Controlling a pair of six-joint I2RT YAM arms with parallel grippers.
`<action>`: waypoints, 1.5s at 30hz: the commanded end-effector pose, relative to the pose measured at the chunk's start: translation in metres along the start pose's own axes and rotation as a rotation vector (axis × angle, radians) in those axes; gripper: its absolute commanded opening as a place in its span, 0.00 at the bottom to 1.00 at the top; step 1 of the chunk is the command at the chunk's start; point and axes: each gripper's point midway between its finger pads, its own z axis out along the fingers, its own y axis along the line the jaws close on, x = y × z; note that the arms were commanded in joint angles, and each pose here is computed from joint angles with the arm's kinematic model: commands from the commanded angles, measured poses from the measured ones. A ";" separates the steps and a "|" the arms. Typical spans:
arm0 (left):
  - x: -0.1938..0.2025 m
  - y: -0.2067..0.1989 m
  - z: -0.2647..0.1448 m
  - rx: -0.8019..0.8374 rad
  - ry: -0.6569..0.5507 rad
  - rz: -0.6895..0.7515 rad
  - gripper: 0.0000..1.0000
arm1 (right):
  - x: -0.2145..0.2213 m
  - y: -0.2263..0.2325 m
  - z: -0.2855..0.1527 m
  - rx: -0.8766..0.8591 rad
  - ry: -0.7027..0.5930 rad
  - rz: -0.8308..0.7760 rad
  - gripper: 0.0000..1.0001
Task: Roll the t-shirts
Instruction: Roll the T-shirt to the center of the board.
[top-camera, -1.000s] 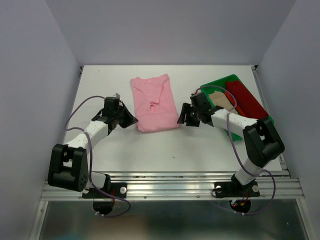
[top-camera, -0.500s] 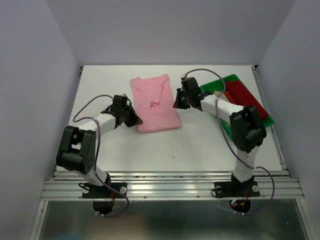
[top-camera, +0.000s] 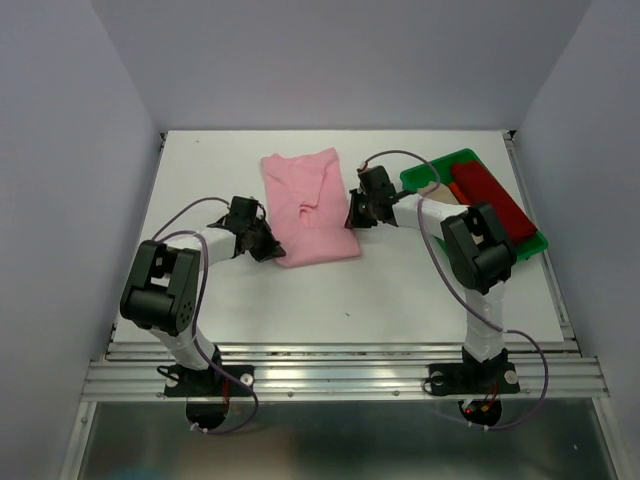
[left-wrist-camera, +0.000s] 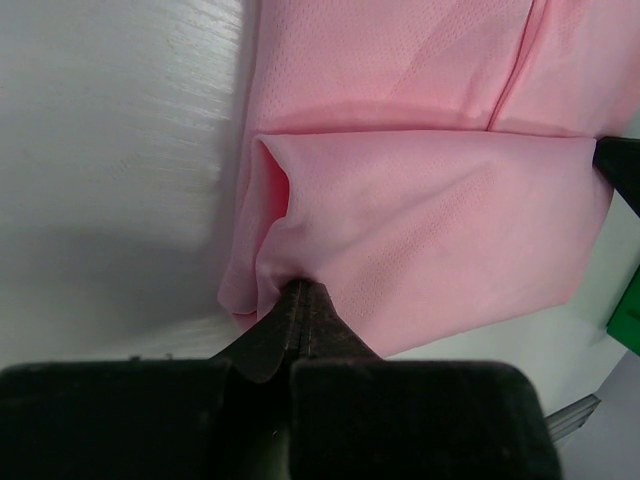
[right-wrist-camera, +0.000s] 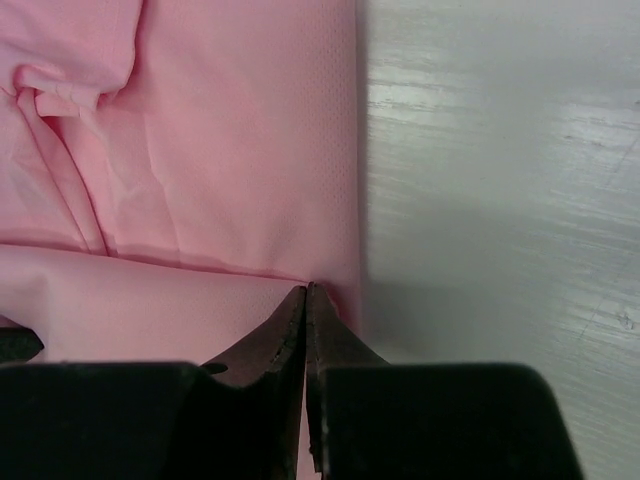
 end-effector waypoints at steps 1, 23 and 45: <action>-0.004 0.017 0.008 -0.083 -0.015 0.049 0.00 | 0.024 -0.012 -0.005 0.033 0.027 0.011 0.07; -0.077 -0.020 -0.025 -0.147 -0.178 0.211 0.03 | 0.073 0.019 -0.088 0.097 -0.062 0.007 0.08; -0.164 0.059 -0.198 -0.197 -0.592 -0.121 0.31 | 0.045 0.174 -0.079 0.244 -0.275 -0.795 0.84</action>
